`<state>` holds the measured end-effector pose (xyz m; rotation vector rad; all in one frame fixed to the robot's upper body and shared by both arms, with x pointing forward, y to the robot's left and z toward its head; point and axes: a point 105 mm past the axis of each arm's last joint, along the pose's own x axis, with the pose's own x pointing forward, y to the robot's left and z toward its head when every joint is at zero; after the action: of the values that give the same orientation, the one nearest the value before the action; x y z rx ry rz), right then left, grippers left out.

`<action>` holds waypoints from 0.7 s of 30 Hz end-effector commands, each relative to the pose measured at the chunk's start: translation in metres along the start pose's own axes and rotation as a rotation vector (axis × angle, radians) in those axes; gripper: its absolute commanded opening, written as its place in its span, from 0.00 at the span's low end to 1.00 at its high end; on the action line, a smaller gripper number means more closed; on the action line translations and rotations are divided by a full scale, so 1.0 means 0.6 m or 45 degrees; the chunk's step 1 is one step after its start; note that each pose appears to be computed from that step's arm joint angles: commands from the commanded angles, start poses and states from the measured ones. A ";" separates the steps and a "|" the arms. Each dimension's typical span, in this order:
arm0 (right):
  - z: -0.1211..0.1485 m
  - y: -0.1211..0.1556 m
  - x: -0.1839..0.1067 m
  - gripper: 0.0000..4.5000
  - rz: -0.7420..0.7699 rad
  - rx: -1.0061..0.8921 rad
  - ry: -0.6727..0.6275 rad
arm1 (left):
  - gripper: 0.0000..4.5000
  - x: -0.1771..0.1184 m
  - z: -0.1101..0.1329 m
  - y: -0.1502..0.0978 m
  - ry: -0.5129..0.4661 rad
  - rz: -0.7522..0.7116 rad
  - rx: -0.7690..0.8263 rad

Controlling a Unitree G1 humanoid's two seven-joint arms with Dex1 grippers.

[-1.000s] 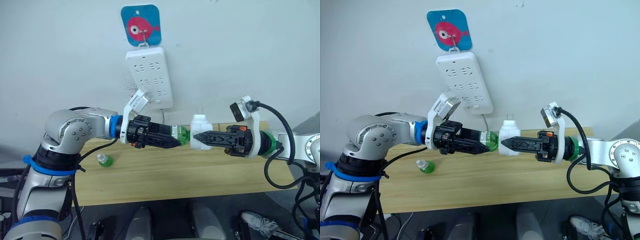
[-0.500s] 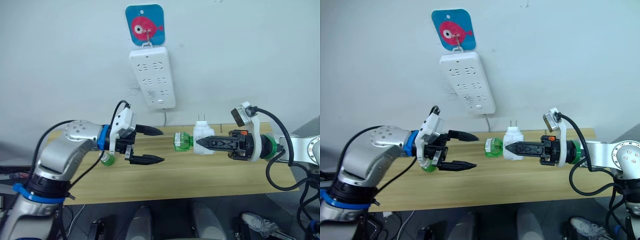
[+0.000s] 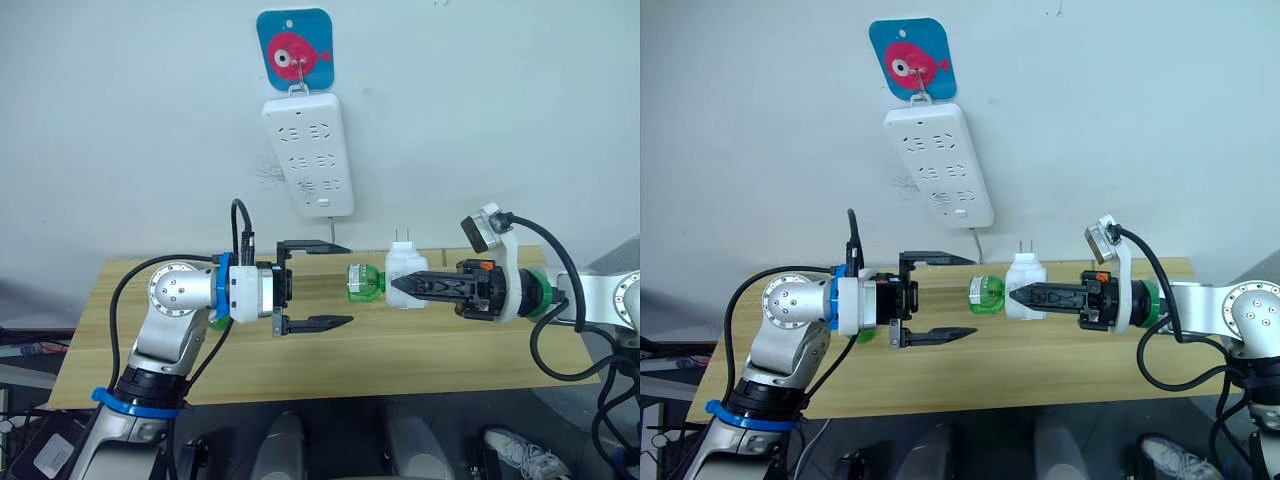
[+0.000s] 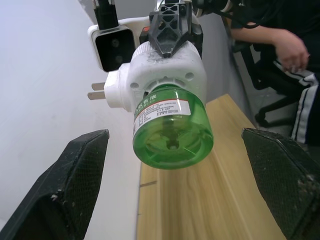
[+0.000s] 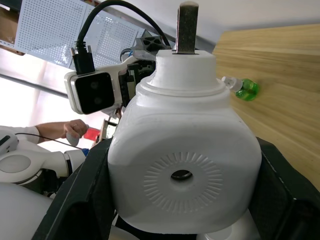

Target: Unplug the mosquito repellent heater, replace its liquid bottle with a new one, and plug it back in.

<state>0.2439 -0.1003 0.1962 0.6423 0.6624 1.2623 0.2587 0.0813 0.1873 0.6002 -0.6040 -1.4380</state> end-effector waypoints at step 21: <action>0.005 0.018 -0.004 0.67 0.041 -0.037 0.002 | 0.50 0.028 0.025 0.001 0.003 -0.117 -0.190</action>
<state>0.2400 -0.0976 0.1981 0.6346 0.6693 1.2897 0.2559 0.0674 0.1895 0.5682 -0.5315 -1.4996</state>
